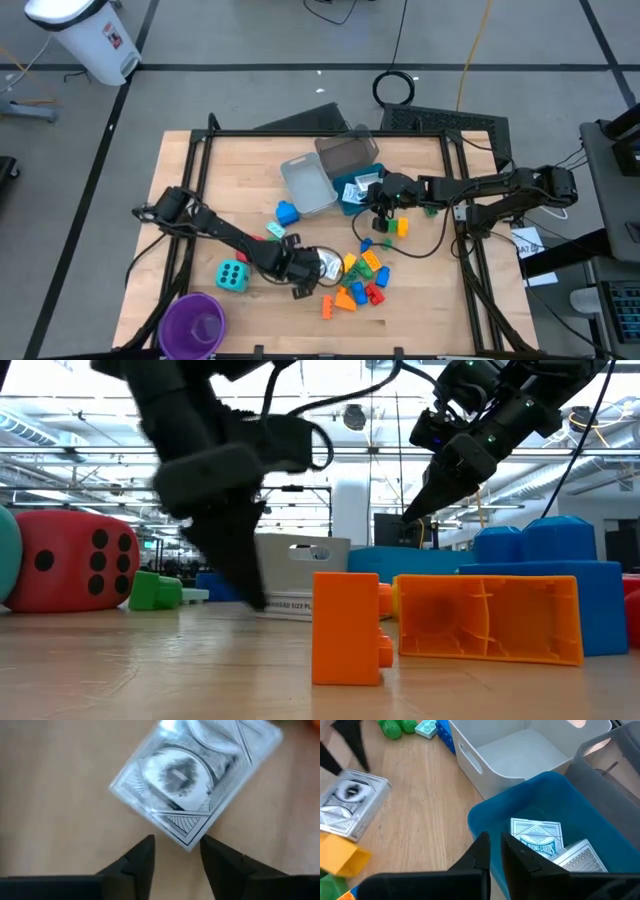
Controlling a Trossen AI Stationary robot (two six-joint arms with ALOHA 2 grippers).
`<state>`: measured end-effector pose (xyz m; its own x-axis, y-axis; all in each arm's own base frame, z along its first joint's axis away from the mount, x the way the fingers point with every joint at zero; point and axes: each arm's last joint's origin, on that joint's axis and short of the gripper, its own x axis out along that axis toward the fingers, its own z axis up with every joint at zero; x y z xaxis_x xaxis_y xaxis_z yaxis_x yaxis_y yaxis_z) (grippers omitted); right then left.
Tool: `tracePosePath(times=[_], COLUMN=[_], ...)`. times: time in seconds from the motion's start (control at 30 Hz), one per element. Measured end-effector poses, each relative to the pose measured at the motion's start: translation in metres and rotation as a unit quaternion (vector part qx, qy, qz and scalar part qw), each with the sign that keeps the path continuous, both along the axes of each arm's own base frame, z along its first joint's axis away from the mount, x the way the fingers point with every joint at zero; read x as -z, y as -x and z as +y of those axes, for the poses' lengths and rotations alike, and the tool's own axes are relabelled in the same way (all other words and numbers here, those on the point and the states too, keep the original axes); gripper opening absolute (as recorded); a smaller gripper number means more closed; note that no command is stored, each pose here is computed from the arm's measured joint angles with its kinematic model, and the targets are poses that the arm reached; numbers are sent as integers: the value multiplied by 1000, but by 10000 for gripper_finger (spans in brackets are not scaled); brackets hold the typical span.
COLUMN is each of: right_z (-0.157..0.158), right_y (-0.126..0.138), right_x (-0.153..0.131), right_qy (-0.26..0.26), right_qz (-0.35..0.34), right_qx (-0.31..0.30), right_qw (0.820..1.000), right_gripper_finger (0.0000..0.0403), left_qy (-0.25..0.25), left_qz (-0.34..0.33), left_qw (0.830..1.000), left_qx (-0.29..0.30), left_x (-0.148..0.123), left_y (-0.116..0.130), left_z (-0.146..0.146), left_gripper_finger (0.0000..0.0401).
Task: Pick & Place Toys
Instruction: Put the black deck of cards into the blue bin
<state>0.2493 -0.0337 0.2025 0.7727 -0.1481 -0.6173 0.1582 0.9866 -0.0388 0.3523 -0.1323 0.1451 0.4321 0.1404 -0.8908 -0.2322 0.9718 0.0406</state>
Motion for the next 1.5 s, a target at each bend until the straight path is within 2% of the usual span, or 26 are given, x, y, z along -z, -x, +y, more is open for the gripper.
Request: tracePosePath(times=[0.17, 0.33, 0.43, 0.53, 0.73, 0.83, 0.93, 1.23, 1.5], right_z=[0, 0, 0, 0, 0, 0, 0, 0, -2], right_y=[0, 0, 0, 0, 0, 0, 0, 0, 0], right_x=[0, 0, 0, 0, 0, 0, 0, 0, 0], right_qy=[0, 0, 1, 1, 1, 1, 2, 12, 12], right_qz=[0, 0, 0, 0, 0, 0, 0, 2, 2], right_qx=[0, 0, 1, 1, 1, 1, 1, -7, -2], right_qw=[1000, 1000, 1000, 1000, 1000, 1000, 1000, 1000, 1000], right_gripper_finger=[18, 18, 18, 18, 18, 18, 18, 18, 18], left_qy=[-2, -8, 15, 32, -1, -2, 20, 57, 35], left_qz=[-39, -46, -83, -104, -80, -70, -52, -10, -3], left_qw=[999, 998, 992, 984, 973, 976, 978, 992, 995], left_qx=[-5, 48, 89, 141, 215, 208, 199, 111, 93], left_x=[-22, -25, -21, -13, 1, 3, 5, 10, 14], left_y=[-1, -8, -23, -35, -41, -43, -42, -36, -32], left_z=[5, 16, 19, 25, 42, 54, 64, 76, 74], left_gripper_finger=[264, 354, 390, 392, 364, 356, 355, 383, 386])
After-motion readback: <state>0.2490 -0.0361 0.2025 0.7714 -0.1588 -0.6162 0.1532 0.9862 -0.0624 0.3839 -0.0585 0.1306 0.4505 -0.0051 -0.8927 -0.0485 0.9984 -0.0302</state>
